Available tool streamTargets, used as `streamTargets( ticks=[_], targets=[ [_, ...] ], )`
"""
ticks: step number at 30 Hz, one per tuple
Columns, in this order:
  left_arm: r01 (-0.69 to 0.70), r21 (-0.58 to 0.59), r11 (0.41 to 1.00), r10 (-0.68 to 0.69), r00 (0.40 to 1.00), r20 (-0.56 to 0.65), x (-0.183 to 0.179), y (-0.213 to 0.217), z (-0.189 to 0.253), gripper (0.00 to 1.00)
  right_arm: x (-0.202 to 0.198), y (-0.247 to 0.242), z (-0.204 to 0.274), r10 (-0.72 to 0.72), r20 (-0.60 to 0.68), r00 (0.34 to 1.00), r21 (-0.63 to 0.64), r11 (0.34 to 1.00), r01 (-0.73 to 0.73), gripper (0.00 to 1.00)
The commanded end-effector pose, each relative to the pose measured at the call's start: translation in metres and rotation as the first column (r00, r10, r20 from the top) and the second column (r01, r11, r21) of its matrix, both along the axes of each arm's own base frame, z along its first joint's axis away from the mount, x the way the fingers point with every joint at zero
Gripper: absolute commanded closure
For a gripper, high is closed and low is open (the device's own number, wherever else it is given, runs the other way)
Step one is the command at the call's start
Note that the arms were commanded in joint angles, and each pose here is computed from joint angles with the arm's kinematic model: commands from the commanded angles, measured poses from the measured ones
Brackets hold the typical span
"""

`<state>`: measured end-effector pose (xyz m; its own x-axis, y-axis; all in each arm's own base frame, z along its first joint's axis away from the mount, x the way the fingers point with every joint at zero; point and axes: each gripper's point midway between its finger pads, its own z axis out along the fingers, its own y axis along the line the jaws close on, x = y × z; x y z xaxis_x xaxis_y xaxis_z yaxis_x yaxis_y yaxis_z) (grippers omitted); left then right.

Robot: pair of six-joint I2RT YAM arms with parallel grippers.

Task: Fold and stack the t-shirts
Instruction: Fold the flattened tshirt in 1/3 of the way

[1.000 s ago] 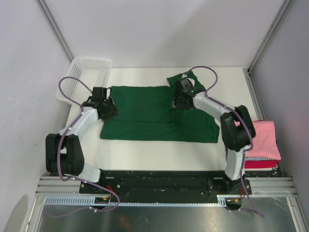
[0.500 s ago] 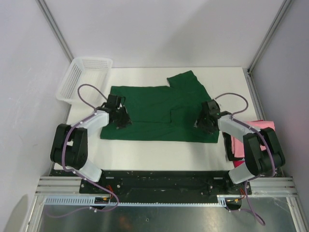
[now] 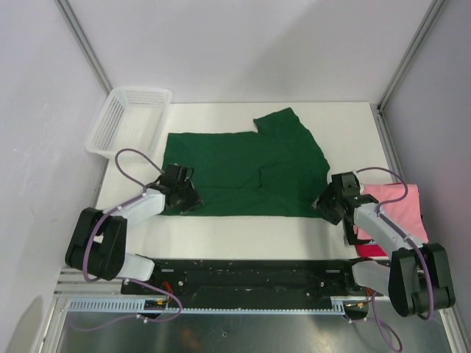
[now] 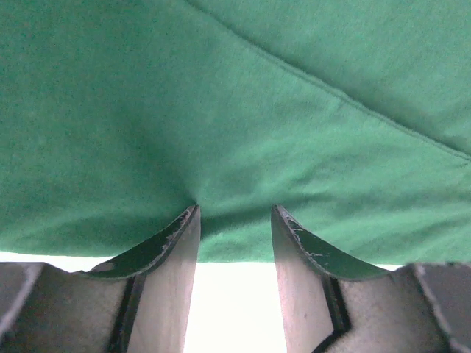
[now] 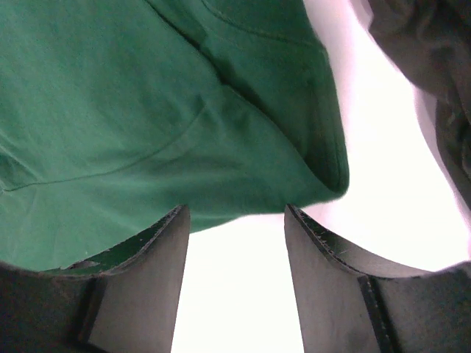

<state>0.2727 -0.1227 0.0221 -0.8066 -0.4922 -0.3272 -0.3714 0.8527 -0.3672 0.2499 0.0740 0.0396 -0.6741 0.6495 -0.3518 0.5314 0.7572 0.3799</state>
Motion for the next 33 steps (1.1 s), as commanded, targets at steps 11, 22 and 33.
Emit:
streamTargets(
  ticks=[11, 22, 33],
  targets=[
    [-0.026, -0.010, 1.000, 0.027, 0.997, 0.066, -0.011, 0.001, 0.021, 0.51, -0.033, -0.023, 0.008, -0.143, -0.014, 0.990, -0.029, 0.989, 0.142, 0.41],
    [0.003, 0.023, 1.000, -0.007, 0.987, 0.162, 0.017, 0.000, 0.064, 0.50, -0.002, -0.057, -0.009, -0.240, -0.003, 0.971, -0.076, 0.968, 0.239, 0.58],
    [-0.008, 0.056, 0.998, -0.004, 0.976, 0.216, 0.038, 0.005, 0.089, 0.50, -0.014, -0.069, -0.004, -0.274, -0.027, 0.961, -0.120, 0.955, 0.269, 0.98]
  ],
)
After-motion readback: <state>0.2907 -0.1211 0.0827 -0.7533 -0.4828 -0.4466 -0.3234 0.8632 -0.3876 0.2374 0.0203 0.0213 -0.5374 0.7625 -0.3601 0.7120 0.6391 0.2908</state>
